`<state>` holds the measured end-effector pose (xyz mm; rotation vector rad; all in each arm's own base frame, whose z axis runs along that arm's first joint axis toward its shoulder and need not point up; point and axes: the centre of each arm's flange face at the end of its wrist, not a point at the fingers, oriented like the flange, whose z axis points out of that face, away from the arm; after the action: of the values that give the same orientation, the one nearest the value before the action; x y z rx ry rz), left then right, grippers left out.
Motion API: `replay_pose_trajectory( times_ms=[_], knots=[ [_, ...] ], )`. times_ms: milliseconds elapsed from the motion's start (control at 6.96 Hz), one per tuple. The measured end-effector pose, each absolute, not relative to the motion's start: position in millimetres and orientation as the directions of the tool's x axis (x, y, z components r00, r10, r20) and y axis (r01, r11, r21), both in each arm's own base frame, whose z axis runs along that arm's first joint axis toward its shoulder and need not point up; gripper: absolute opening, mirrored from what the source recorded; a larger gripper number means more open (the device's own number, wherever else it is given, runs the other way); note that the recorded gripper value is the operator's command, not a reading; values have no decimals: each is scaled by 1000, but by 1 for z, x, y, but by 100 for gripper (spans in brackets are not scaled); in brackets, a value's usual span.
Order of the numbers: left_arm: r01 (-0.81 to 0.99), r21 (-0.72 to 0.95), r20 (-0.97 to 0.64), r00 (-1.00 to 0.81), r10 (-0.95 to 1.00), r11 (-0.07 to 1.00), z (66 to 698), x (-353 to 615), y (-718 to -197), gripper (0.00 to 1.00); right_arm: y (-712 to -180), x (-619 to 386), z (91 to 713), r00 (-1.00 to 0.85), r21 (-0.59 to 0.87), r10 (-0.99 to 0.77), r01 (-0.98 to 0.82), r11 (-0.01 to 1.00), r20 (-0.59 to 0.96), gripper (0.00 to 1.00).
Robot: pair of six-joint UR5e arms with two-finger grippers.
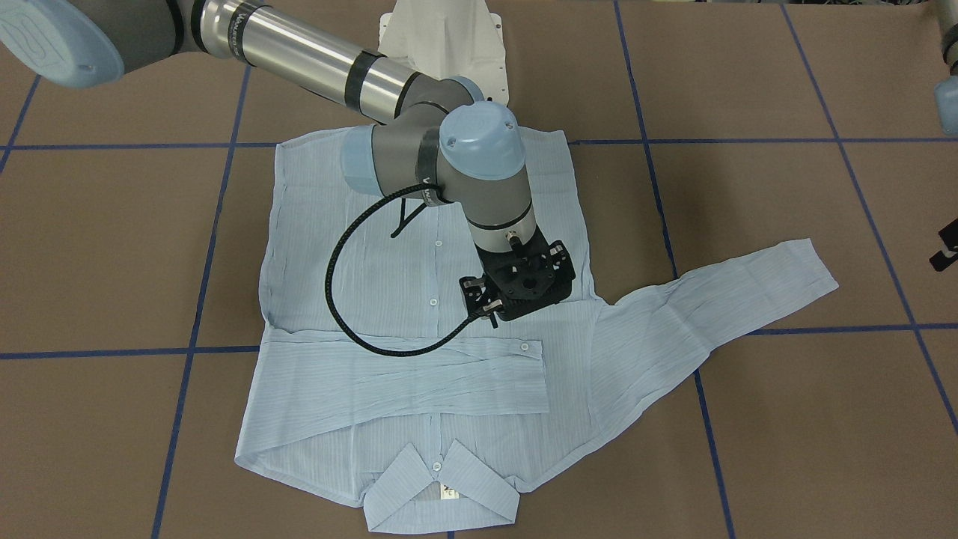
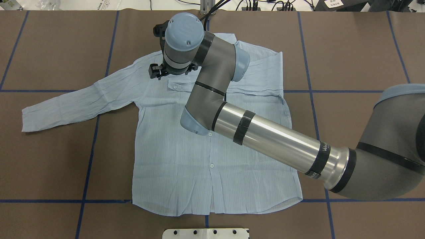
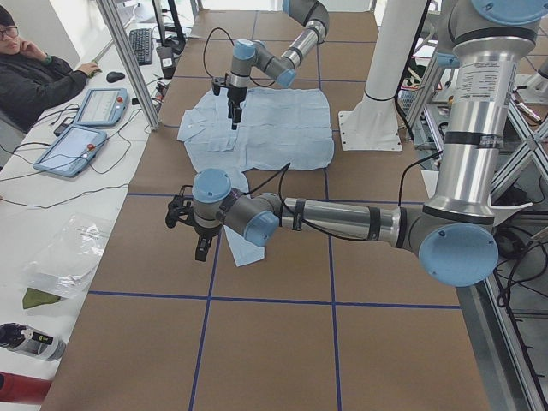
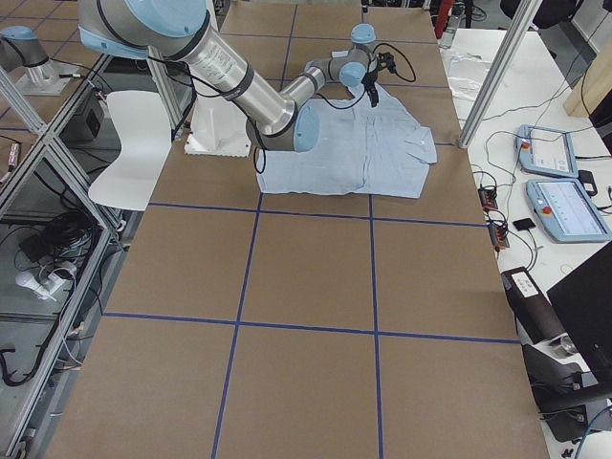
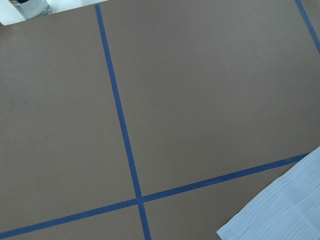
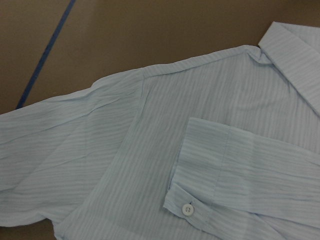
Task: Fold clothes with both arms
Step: 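Lay the sleeve flat across the chest and release with the right gripper, then raise the right gripper off the shirt while the left gripper grasps the other cuff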
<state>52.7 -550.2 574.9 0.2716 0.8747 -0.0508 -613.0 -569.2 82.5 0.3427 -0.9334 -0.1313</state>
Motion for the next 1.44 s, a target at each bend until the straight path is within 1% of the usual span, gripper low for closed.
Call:
replay_pose_trajectory(
  times_ms=[144,287,431,718,862,1149,1293,1436],
  knots=[
    [213,173,-781,625,2,962,581,86,-537,99,-572,-587,90,614,293,-215,-29,956,759,100],
    [265,137,-788,613,-58,954,589,120,-518,97,-577,-557,111,620,248,-182,-20,969,763,100],
    [297,111,-786,610,-99,948,605,144,-492,92,-579,-522,144,620,216,-158,-20,976,769,100],
    [330,80,-799,585,-137,941,631,156,-447,71,-573,-459,189,622,159,-110,-25,987,776,100],
    [342,58,-802,575,-160,938,637,163,-436,70,-567,-439,201,624,145,-96,-28,989,776,100],
    [367,16,-793,571,-212,930,640,192,-422,63,-564,-427,213,629,133,-84,-31,991,773,100],
    [376,4,-789,571,-228,927,640,204,-418,57,-564,-425,215,631,131,-81,-32,991,772,100],
    [378,0,-787,571,-233,926,640,209,-416,57,-563,-425,217,632,129,-80,-33,991,771,100]
  ],
)
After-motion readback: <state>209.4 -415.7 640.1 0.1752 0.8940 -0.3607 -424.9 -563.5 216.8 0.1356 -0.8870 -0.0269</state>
